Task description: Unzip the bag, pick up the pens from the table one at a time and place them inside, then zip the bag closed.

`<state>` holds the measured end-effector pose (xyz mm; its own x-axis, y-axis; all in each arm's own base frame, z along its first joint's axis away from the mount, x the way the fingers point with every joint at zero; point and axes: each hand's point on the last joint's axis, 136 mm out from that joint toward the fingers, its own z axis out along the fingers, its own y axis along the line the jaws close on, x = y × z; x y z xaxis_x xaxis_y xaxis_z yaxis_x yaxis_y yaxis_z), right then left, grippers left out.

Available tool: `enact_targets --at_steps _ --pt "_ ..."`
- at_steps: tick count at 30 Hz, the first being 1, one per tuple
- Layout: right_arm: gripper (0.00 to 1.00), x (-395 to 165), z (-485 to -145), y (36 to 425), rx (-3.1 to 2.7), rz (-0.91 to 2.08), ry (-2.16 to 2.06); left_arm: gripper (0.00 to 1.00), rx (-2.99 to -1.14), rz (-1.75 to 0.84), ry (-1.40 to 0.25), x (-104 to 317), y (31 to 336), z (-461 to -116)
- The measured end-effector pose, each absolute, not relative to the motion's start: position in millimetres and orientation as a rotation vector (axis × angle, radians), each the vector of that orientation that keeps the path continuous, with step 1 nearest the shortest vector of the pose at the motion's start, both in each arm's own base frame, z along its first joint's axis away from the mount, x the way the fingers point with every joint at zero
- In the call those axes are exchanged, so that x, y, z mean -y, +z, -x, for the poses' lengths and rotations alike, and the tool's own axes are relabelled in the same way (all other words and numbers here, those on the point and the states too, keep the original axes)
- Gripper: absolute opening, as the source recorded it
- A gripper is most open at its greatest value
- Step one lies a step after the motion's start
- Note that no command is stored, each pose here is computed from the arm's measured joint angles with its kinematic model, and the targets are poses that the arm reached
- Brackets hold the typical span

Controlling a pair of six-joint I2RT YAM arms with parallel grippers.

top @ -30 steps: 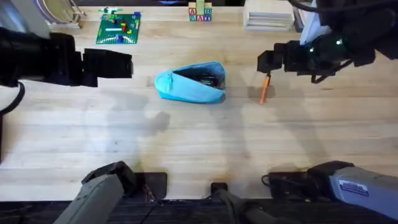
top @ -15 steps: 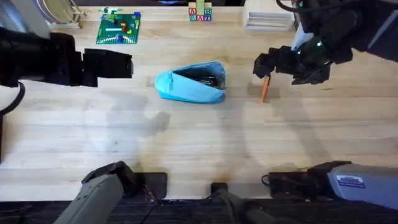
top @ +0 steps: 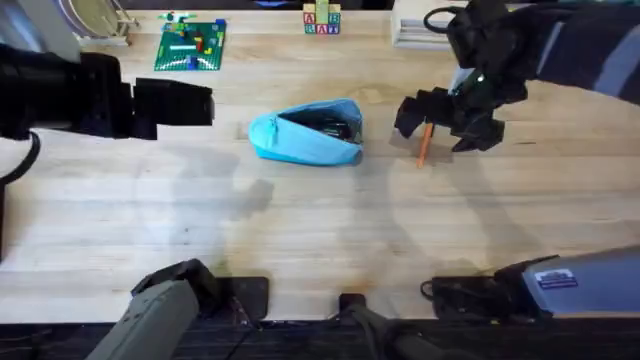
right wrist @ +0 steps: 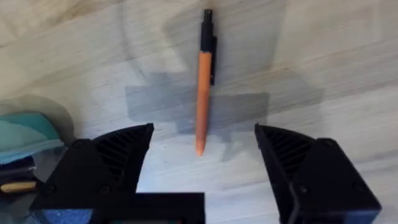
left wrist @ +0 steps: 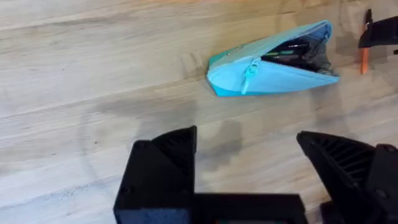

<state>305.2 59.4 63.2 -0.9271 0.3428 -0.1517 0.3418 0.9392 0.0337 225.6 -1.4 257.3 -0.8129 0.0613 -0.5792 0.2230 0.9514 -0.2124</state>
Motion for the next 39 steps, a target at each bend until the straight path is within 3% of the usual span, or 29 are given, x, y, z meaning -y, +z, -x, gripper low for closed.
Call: enact_targets --at_steps 16,39 --pt "0.99 -61 -314 42 -2.94 -0.637 0.012 0.997 -2.506 -0.2 -0.363 1 257 -226" --pt "0.988 -63 -320 42 -2.914 -0.652 0.028 0.995 -2.506 -0.201 -0.363 1 257 -226"
